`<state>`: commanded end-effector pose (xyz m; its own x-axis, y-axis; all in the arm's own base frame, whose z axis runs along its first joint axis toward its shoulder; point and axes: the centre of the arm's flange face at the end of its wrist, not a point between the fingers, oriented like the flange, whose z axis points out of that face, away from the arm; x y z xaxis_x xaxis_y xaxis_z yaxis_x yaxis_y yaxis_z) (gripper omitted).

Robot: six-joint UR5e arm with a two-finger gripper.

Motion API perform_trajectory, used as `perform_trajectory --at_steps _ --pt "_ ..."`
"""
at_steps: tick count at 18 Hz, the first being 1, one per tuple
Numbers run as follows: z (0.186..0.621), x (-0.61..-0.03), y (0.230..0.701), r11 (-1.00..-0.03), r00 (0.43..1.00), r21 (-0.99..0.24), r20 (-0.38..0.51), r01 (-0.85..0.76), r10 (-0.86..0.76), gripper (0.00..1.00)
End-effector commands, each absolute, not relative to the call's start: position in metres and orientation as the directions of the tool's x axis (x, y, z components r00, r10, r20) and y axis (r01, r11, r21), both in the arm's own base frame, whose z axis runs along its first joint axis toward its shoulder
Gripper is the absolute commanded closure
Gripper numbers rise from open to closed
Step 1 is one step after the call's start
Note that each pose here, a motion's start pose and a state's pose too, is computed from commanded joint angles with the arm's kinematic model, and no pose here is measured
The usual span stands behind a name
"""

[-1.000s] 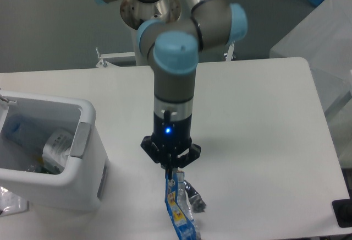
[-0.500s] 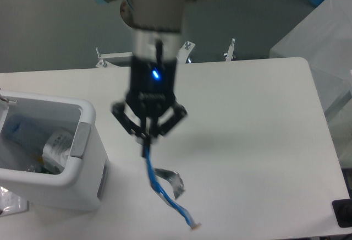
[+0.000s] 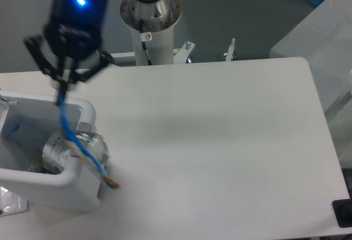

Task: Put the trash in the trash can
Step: 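Lower the wrapper into the bin and open the gripper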

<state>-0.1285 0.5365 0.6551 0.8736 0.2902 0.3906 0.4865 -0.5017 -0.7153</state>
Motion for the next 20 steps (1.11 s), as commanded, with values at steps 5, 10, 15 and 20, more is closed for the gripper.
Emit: perform_trajectory --at_steps 5,10,15,20 --pt "0.637 -0.106 0.54 -0.537 0.857 -0.67 0.442 0.512 0.265 0.98" --pt "0.586 -0.087 0.546 -0.61 0.841 -0.595 0.474 0.524 0.261 0.97" --pt "0.565 -0.091 0.553 -0.629 0.83 -0.561 0.483 0.538 0.278 0.95" --pt "0.559 -0.091 0.556 -0.636 0.827 -0.551 0.485 0.541 0.285 0.94"
